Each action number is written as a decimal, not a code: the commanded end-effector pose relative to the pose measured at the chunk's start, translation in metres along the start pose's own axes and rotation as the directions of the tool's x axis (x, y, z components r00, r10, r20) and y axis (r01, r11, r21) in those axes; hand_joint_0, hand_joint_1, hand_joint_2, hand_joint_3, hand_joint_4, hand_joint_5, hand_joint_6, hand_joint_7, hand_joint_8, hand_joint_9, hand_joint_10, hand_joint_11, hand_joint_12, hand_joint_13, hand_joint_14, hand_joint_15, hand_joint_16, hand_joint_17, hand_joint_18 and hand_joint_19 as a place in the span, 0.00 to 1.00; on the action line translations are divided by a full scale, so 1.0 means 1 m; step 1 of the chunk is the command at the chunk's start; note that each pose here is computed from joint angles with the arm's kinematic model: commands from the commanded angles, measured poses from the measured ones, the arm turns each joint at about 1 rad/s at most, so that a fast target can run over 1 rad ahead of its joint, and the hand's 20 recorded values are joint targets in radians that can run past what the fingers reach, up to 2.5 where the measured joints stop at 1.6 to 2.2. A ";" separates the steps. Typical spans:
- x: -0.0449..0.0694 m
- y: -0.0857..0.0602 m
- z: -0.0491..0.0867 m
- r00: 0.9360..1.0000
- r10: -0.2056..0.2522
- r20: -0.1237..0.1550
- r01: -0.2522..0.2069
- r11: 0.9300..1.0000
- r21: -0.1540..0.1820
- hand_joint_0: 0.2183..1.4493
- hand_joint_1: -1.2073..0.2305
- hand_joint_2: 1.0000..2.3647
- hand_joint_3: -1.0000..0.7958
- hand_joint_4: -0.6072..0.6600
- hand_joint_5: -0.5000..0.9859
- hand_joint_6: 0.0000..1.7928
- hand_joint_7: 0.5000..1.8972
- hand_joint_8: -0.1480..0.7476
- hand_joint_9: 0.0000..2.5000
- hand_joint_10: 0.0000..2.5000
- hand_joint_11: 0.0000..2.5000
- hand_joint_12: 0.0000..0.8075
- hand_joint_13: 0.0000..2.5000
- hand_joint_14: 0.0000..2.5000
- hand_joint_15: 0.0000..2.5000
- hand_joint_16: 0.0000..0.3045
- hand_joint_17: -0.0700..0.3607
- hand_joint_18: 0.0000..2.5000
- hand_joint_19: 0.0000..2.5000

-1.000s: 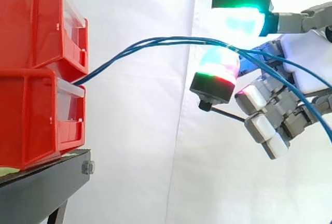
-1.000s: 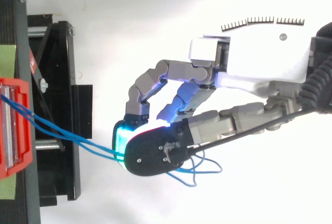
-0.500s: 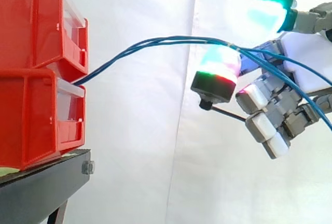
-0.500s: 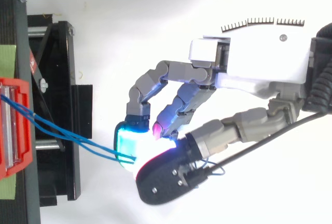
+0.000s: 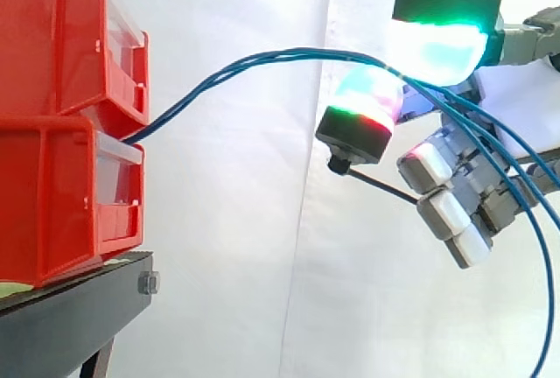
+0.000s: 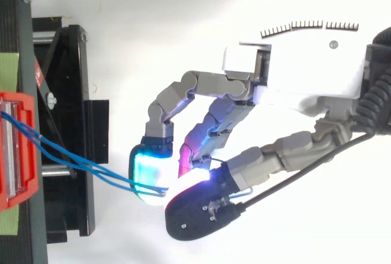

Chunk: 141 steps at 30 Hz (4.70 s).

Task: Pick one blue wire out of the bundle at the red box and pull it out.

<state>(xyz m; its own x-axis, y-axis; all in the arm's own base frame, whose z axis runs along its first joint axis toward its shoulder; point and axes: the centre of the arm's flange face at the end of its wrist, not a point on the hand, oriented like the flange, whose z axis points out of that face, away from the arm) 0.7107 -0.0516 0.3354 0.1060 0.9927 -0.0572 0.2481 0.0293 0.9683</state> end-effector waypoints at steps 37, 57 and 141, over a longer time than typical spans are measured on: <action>-0.003 0.011 -0.017 1.000 -0.024 -0.001 0.024 0.999 0.045 0.33 0.33 0.01 0.46 0.46 0.21 0.52 0.35 0.53 0.42 0.01 0.29 0.43 0.39 0.01 0.24 0.10 0.32 0.32 0.25; -0.002 0.011 -0.017 1.000 -0.016 0.000 0.016 0.999 0.044 0.26 0.51 0.23 0.48 0.50 0.22 0.48 0.23 0.50 0.43 0.00 0.18 0.51 0.40 0.01 0.21 0.15 0.40 0.33 0.24; -0.002 0.010 -0.018 1.000 -0.016 -0.006 0.016 0.998 0.056 0.46 0.32 0.01 0.42 0.36 0.18 0.55 0.46 0.49 0.41 0.00 0.32 0.37 0.40 0.01 0.23 0.09 0.30 0.34 0.21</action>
<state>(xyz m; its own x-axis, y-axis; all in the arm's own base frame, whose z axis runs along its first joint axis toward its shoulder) 0.6951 -0.0515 0.3495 0.0963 0.9928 -0.0714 0.3040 0.0390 0.9519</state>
